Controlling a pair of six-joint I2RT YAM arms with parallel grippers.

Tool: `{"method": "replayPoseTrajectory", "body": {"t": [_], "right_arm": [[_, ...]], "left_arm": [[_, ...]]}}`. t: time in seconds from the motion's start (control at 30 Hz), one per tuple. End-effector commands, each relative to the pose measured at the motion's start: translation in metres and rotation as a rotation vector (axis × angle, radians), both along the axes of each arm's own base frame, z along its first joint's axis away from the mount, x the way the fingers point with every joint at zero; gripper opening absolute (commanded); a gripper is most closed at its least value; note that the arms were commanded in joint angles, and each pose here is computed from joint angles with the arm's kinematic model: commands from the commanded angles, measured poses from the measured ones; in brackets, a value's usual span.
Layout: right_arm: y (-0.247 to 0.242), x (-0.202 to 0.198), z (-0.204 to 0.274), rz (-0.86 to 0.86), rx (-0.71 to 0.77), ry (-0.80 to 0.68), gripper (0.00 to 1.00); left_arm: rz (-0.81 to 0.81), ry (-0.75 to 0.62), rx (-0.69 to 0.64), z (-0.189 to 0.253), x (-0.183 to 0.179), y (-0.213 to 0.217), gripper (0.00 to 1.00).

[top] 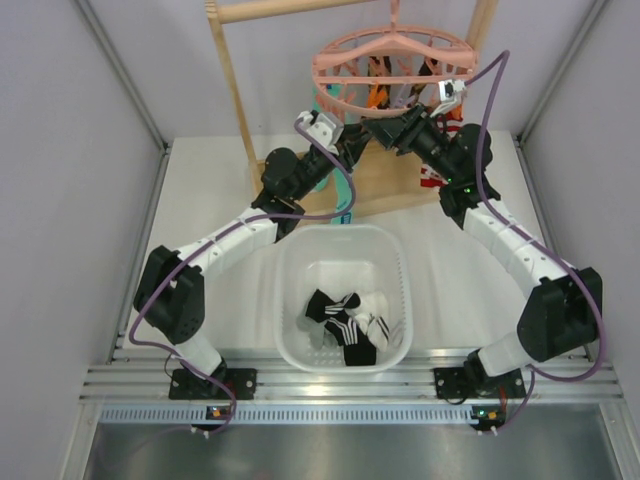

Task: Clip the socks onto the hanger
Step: Open the clamp at the hanger.

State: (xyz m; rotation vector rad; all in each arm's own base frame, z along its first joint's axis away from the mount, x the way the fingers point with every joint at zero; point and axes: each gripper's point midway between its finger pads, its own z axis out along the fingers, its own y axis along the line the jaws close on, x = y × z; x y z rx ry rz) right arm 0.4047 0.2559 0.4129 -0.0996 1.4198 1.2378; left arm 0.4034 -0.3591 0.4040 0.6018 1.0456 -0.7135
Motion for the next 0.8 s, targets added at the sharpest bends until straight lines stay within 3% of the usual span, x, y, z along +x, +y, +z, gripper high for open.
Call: {"method": "replayPoseTrajectory", "body": {"t": [0.0,0.1,0.13,0.2,0.23,0.33,0.43,0.47,0.5,0.53,0.57,0.63,0.77], "right_arm": [[-0.001,0.000,0.035,-0.027,0.039,-0.123,0.43],[0.001,0.001,0.036,-0.015,0.048,-0.120,0.35],[0.002,0.001,0.036,-0.012,0.051,-0.119,0.26],[0.003,0.001,0.038,-0.008,0.055,-0.122,0.18],[0.002,0.000,0.039,-0.007,0.054,-0.124,0.11],[0.003,-0.001,0.041,0.005,0.059,-0.123,0.01],[0.002,-0.001,0.043,0.008,0.071,-0.110,0.00],[0.003,0.000,0.043,0.009,0.077,-0.100,0.03],[0.002,0.002,0.043,0.003,0.084,-0.090,0.13],[0.002,0.002,0.044,0.004,0.091,-0.088,0.37],[0.002,0.001,0.046,0.005,0.093,-0.092,0.42],[-0.001,0.002,0.050,-0.016,0.095,-0.112,0.54],[0.001,0.002,0.046,-0.019,0.077,-0.139,0.58]], "left_arm": [[-0.131,-0.045,-0.034,0.033,-0.038,-0.015,0.00],[-0.140,-0.040,-0.030,0.030,-0.040,-0.016,0.00],[-0.144,-0.043,-0.028,0.030,-0.041,-0.016,0.00],[-0.146,-0.043,-0.025,0.029,-0.043,-0.015,0.00],[-0.144,-0.045,-0.024,0.029,-0.042,-0.015,0.04],[-0.142,-0.048,-0.016,0.028,-0.044,-0.013,0.19],[-0.152,-0.058,0.007,0.024,-0.049,-0.012,0.17],[-0.154,-0.057,0.009,0.023,-0.049,-0.012,0.13],[-0.154,-0.053,0.011,0.023,-0.050,-0.011,0.09],[-0.157,-0.054,0.012,0.023,-0.051,-0.011,0.06],[-0.155,-0.051,0.013,0.023,-0.050,-0.012,0.00],[-0.147,-0.043,0.006,0.024,-0.047,-0.012,0.00],[-0.139,-0.022,-0.013,0.027,-0.044,-0.012,0.00]]}}
